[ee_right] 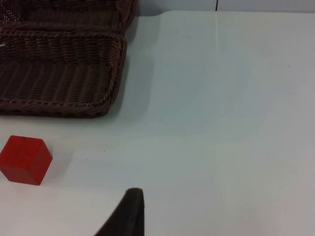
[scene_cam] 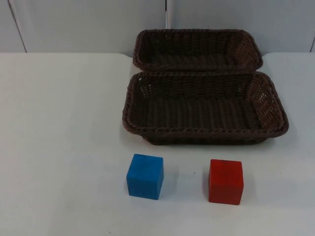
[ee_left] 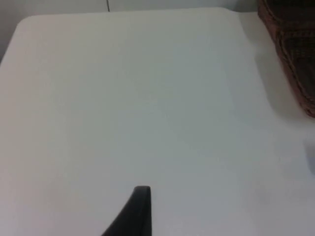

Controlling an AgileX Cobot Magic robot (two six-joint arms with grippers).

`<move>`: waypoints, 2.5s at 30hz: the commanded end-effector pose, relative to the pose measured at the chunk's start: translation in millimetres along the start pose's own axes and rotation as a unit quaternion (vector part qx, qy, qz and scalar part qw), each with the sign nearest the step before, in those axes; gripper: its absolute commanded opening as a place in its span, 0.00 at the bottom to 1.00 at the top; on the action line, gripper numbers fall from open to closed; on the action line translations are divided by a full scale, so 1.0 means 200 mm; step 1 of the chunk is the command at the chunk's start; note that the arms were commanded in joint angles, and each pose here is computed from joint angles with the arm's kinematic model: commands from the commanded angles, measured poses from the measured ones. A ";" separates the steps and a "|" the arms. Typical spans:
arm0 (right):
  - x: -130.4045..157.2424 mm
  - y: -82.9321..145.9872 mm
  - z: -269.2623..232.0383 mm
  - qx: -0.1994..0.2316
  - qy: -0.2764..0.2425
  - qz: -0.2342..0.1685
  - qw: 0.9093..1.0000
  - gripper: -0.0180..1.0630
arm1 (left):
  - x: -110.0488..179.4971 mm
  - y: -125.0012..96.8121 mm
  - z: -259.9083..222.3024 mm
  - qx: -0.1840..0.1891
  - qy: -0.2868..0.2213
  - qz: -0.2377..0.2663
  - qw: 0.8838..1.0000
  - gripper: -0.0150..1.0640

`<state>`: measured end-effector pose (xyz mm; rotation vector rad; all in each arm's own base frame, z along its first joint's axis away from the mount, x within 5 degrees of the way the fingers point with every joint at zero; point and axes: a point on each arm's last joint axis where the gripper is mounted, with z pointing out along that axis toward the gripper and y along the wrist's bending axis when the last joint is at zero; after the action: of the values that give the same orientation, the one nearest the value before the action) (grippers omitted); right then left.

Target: Pick up one cube with the left hand and place it into the upper basket. Pick up one cube with the right hand and place it into the lower basket.

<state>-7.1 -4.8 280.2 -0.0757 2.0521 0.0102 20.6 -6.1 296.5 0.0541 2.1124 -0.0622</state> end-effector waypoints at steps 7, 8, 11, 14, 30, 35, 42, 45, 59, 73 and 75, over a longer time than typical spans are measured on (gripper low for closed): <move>0.00 0.00 0.00 0.002 -0.003 -0.003 1.000 0.99 | -0.07 -0.03 0.06 0.044 0.006 -0.014 0.999 0.99; 0.00 0.00 0.00 0.002 -0.003 -0.003 1.000 0.99 | -0.07 -0.04 0.07 0.050 0.007 -0.012 0.999 0.99; 0.00 0.00 0.00 0.002 -0.003 -0.003 1.000 0.99 | -0.09 -0.05 0.10 0.065 0.015 -0.012 0.998 0.99; 0.00 0.00 0.00 0.002 -0.003 -0.003 1.000 0.99 | -0.11 -0.07 0.15 0.087 0.031 -0.010 0.996 0.99; 0.00 0.00 0.00 0.002 -0.003 -0.003 1.000 0.99 | -0.29 -0.15 0.36 0.198 0.078 -0.019 0.977 0.99; 0.00 0.00 0.00 0.002 -0.003 -0.003 1.000 0.99 | -0.36 -0.16 0.41 0.226 0.083 -0.015 0.971 0.99; 0.00 0.00 0.00 0.002 -0.003 -0.003 1.000 0.99 | -0.43 -0.17 0.49 0.241 0.097 -0.031 0.965 0.99; 0.00 0.00 0.00 0.002 -0.003 -0.003 1.000 0.99 | -0.44 -0.17 0.51 0.243 0.103 -0.030 0.964 0.99; 0.00 0.00 0.00 0.002 -0.003 -0.003 1.000 0.99 | -0.48 -0.17 0.60 0.250 0.136 -0.033 0.958 0.99; 0.00 0.00 0.00 0.001 -0.003 -0.002 1.000 0.99 | -0.41 -0.16 0.76 0.255 0.225 -0.037 0.940 0.99; 0.00 0.00 0.00 0.001 -0.003 -0.002 1.000 0.99 | -0.40 -0.18 0.80 0.255 0.233 -0.031 0.938 0.99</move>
<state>-7.1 -4.8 280.2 -0.0757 2.0521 0.0102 191.8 -49.7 287.4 0.3081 2.5037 -0.7072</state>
